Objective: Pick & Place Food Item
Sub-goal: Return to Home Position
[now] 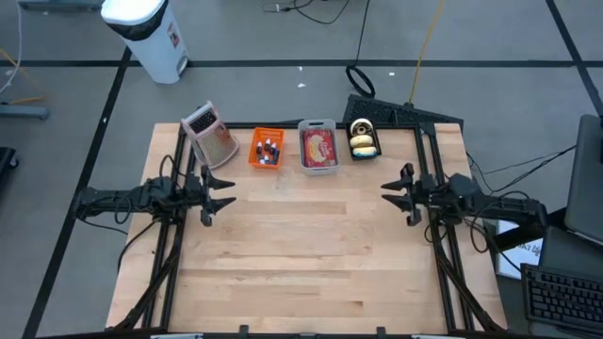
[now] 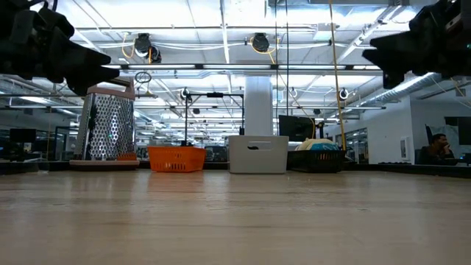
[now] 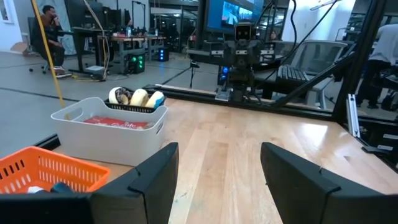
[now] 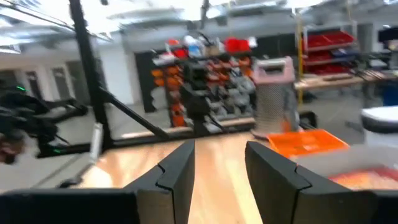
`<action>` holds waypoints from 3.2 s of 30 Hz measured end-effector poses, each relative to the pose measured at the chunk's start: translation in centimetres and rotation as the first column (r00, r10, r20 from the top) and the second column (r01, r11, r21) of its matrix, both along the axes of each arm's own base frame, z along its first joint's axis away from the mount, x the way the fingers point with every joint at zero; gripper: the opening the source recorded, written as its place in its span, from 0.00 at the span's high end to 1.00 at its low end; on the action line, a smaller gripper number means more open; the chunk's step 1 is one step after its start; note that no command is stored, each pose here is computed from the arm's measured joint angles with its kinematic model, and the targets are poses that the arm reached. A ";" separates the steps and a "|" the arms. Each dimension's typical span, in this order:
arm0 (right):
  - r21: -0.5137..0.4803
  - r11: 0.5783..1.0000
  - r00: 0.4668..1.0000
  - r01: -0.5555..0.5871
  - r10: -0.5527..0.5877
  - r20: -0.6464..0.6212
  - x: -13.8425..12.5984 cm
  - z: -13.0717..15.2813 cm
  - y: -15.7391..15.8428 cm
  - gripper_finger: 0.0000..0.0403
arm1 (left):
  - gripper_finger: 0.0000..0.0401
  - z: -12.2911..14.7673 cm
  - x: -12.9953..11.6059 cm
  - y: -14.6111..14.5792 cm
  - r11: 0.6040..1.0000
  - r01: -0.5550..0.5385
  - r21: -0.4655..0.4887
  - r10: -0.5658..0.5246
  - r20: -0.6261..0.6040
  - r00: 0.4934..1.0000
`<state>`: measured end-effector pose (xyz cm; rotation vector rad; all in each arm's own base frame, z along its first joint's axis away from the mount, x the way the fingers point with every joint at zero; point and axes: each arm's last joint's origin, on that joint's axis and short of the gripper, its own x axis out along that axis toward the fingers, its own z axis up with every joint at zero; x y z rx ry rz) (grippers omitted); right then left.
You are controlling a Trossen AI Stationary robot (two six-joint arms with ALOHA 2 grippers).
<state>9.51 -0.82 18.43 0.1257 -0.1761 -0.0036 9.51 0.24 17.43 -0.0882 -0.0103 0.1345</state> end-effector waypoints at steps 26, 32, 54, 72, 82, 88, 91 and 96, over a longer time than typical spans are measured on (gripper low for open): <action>-0.018 1.000 0.991 0.012 -0.014 -0.134 0.2 -1.3 0.0 0.68 | 0.43 0.0 0.0 0.0 1.000 0.001 0.005 -0.001 0.003 1.000; -0.018 1.000 0.991 0.011 -0.014 -0.134 0.2 -1.3 0.0 0.68 | 0.43 0.0 0.0 0.0 1.000 0.001 0.005 -0.001 0.003 1.000; -0.017 1.000 0.990 0.010 -0.013 -0.138 0.2 -1.4 0.0 0.68 | 0.43 0.0 0.0 0.0 1.000 0.001 0.005 -0.001 0.004 1.000; -0.017 1.000 0.990 0.010 -0.012 -0.138 0.2 -1.4 0.0 0.68 | 0.43 0.0 0.0 0.0 1.000 0.001 0.005 -0.001 0.004 1.000; -0.017 1.000 0.990 0.010 -0.012 -0.138 0.2 -1.4 0.0 0.68 | 0.43 0.0 0.0 0.0 1.000 0.000 0.005 -0.001 0.005 1.000; -0.017 1.000 0.990 0.010 -0.012 -0.138 0.2 -1.4 0.0 0.68 | 0.43 0.0 0.0 0.0 1.000 0.001 0.005 -0.001 0.005 1.000; -0.017 1.000 0.990 0.010 -0.012 -0.138 0.2 -1.4 0.0 0.68 | 0.43 0.0 0.0 0.0 1.000 0.001 0.005 -0.001 0.004 1.000; -0.017 1.000 0.990 0.010 -0.012 -0.138 0.2 -1.4 0.0 0.68 | 0.43 0.0 0.0 0.0 1.000 0.001 0.005 -0.001 0.005 1.000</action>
